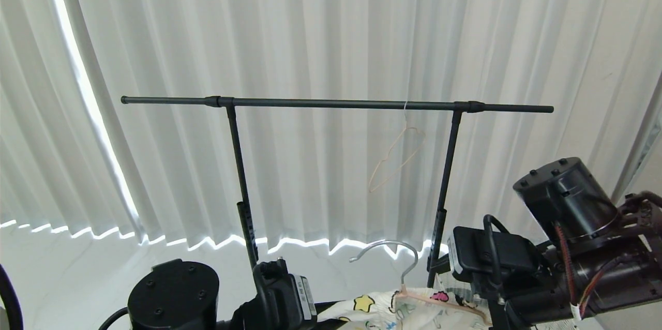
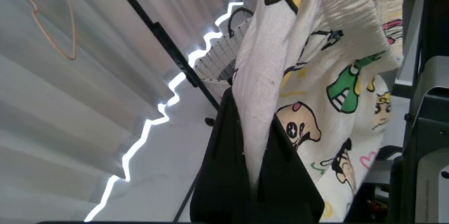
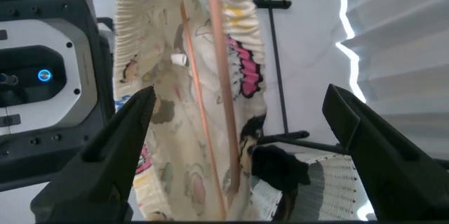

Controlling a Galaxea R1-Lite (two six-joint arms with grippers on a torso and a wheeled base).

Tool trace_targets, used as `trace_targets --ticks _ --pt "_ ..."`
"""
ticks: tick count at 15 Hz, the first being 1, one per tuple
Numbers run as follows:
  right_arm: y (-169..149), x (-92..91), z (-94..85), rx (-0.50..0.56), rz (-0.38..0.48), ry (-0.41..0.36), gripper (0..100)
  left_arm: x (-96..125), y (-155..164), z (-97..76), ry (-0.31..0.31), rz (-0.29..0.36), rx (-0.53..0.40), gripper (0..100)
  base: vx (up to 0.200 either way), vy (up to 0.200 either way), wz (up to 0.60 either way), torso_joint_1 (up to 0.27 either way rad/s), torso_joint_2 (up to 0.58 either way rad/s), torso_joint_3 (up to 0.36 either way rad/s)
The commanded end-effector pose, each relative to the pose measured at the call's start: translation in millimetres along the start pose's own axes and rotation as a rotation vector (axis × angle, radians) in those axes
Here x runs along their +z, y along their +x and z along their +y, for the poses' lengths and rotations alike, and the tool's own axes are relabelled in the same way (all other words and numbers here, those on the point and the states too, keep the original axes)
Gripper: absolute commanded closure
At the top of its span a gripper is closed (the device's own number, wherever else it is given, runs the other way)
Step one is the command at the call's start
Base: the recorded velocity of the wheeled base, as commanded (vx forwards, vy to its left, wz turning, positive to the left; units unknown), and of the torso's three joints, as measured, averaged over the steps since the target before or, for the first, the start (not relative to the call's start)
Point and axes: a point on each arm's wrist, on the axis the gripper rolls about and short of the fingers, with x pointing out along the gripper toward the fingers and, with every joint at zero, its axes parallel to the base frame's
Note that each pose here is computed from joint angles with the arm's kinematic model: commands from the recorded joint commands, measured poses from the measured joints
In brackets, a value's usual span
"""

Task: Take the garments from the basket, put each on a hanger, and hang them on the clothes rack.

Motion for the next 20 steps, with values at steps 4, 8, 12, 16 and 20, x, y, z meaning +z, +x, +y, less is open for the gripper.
trace_targets --ticks 4,8,12,16,20 --pt "16 -6.5 -7.7 -0.002 0.063 0.033 0 4 -3 0.2 -0.001 -0.017 0.006 100 0.000 0.000 0.00 0.000 0.00 0.000" --pt "16 -5.9 -10.8 -0.028 0.072 0.037 100 4 -3 0.5 -0.002 -0.017 0.009 100 0.000 0.000 0.00 0.000 0.00 0.000" --pt "15 -2.0 -13.2 -0.066 0.042 0.031 100 3 -3 0.4 -0.001 -0.014 0.013 100 0.000 0.000 0.00 0.000 0.00 0.000" --pt "12 4.9 -15.2 -0.097 -0.021 -0.087 100 3 -4 2.6 -0.004 0.012 0.088 0 0.000 0.000 0.00 0.000 0.00 0.000" --pt "1 7.3 -21.5 -0.133 -0.091 -0.286 100 -2 -15 17.2 -0.040 0.029 0.176 0 0.000 0.000 0.00 0.000 0.00 0.000"
